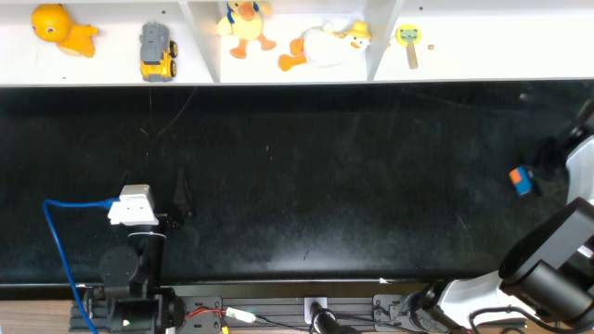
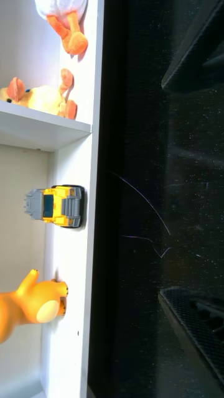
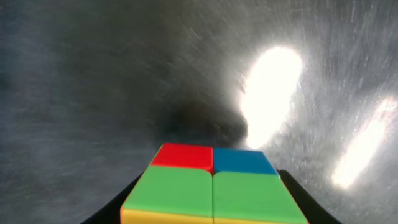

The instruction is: Store Toys

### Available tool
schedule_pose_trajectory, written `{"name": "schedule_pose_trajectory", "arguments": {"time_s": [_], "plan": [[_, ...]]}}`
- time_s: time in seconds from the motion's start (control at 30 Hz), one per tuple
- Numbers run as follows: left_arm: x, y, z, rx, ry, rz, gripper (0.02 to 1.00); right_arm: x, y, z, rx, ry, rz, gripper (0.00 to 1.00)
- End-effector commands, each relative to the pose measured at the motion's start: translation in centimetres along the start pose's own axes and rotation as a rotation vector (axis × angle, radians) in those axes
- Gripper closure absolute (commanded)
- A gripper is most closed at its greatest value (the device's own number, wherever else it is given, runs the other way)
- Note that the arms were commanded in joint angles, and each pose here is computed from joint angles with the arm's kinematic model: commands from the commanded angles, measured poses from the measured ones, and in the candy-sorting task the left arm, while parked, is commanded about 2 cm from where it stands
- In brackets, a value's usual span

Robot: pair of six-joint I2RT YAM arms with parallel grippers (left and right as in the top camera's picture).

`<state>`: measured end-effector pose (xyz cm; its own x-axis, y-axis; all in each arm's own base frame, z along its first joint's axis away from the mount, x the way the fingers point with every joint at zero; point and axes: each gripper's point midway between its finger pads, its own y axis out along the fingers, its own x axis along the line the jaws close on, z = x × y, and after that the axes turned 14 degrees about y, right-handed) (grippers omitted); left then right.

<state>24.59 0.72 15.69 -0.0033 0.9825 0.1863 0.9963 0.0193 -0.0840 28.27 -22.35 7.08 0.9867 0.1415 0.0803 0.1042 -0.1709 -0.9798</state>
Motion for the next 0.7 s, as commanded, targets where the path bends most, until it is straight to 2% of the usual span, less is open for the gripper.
{"name": "schedule_pose_trajectory", "arguments": {"time_s": [0.03,0.1,0.13,0.23,0.33,0.43,0.5,0.6,0.7], "plan": [[0.0,0.0,0.1,-0.006,-0.015,-0.003,0.023,3.9,-5.6,-1.2,-0.127,-0.226,-0.133,0.956],[0.0,0.0,0.0,-0.006,-0.014,-0.003,0.020,5.5,-7.5,-0.7,-0.173,-0.354,-0.195,0.956],[0.0,0.0,0.0,-0.006,-0.014,-0.003,0.023,6.6,-8.5,0.0,-0.189,-0.445,-0.242,0.956],[0.0,0.0,0.0,-0.006,-0.014,-0.003,0.020,8.9,-11.4,1.9,-0.240,-0.634,-0.341,0.956],[0.0,0.0,0.1,-0.006,-0.015,-0.003,0.020,10.2,-13.5,3.2,-0.295,-0.757,-0.401,0.956],[0.0,0.0,0.1,-0.006,-0.015,-0.003,0.020,10.5,-13.7,3.4,-0.329,-0.859,-0.392,0.956],[0.0,0.0,0.0,-0.006,-0.014,-0.003,0.023,10.1,-13.6,3.5,-0.320,-0.864,-0.374,0.954],[0.0,0.0,0.1,-0.006,-0.015,-0.003,0.020,10.4,-13.8,3.4,-0.310,-0.783,-0.404,0.956],[0.0,0.0,0.1,-0.006,-0.015,-0.003,0.020,12.4,-14.9,2.8,-0.376,-0.813,-0.478,0.956]]}}
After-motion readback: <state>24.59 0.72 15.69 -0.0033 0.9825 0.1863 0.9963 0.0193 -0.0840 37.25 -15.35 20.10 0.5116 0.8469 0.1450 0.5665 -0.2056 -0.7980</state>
